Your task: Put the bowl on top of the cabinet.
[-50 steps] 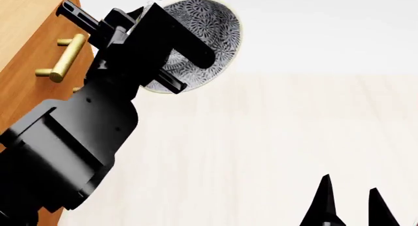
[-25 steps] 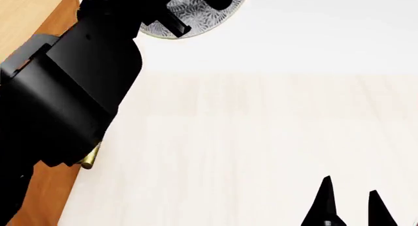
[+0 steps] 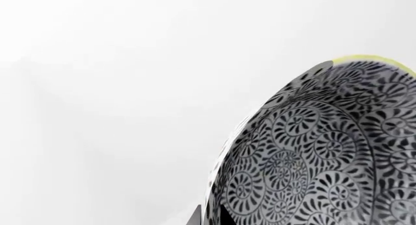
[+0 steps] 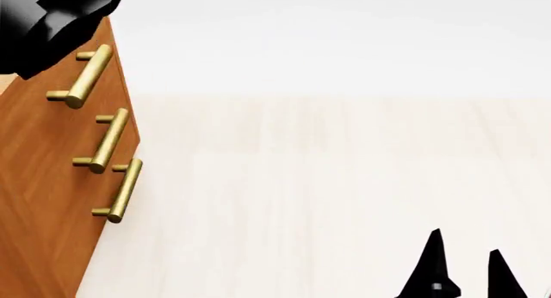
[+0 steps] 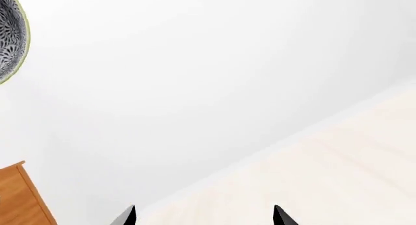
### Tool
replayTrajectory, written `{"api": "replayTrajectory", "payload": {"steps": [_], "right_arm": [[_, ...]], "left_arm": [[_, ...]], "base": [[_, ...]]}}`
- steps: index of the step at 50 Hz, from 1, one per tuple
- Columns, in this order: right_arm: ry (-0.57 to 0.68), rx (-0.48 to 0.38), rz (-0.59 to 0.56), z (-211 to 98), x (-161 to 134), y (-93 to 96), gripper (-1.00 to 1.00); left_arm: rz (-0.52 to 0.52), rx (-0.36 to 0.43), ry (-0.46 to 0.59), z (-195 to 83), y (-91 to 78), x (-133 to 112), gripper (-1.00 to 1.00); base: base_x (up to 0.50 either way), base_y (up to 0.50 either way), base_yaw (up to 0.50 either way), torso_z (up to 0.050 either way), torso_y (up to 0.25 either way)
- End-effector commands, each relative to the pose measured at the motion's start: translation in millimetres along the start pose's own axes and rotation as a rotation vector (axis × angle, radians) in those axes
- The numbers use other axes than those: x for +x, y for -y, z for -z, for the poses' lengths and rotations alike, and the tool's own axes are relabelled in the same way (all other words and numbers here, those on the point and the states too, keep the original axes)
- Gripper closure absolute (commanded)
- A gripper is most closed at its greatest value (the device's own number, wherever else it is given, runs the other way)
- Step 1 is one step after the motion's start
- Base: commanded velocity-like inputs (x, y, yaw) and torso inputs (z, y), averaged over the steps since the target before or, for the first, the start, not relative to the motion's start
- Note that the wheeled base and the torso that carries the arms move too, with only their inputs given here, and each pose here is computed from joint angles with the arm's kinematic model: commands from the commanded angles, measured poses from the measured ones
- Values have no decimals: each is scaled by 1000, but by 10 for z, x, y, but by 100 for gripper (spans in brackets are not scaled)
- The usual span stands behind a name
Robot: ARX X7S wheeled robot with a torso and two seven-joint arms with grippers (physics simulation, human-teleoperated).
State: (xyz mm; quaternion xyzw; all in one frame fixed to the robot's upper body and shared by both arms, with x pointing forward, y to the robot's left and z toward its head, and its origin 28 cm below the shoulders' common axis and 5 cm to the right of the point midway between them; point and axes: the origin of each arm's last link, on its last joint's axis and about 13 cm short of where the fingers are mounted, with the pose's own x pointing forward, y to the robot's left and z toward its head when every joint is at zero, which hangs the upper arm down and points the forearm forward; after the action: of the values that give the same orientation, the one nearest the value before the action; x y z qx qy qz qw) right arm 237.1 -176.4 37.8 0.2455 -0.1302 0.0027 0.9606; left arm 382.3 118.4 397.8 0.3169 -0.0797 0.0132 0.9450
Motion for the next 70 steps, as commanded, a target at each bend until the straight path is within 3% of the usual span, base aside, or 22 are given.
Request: {"api": "replayTrajectory", "payload": {"steps": [1,5,17,25,30,36,49,53,59,70], "right_arm": [[-6,3,13,8,27,28,-100],[-3,9,15,-4,24,41,-100],[-7,10,28,1,41,54,-100],[-4,9,34,-5,39,63,-100],[-5,11,36,-8,43,66,-100],[-4,12,38,-11,41,69,-100],[-5,12,43,-13,42,70,-100],[-5,3,43,-5,44,61,-100],[-9,2,46,4,55,62,-100],[-6,0,61,-2,60,81,-100]], "left_arm": [[-1,-208,-62,-198,-300,23,100],[24,-320,-104,-206,-401,30,100],[40,-456,-143,-263,-590,9,100],[-19,-704,-225,-250,-704,12,100],[-67,-810,-298,-176,-770,13,100],[-42,-899,-324,-141,-808,14,100],[3,-1020,-406,-43,-844,9,100],[60,-1053,-442,-28,-848,-18,100],[61,-1073,-432,-96,-944,-60,100],[3,-1195,-377,-212,-1066,-66,100]], "base": [[0,0,0,0,0],[0,0,0,0,0],[0,0,0,0,1],[0,0,0,0,0],[0,0,0,0,0],[0,0,0,0,0],[0,0,0,0,1],[0,0,0,0,0],[0,0,0,0,0],[0,0,0,1,1]]}}
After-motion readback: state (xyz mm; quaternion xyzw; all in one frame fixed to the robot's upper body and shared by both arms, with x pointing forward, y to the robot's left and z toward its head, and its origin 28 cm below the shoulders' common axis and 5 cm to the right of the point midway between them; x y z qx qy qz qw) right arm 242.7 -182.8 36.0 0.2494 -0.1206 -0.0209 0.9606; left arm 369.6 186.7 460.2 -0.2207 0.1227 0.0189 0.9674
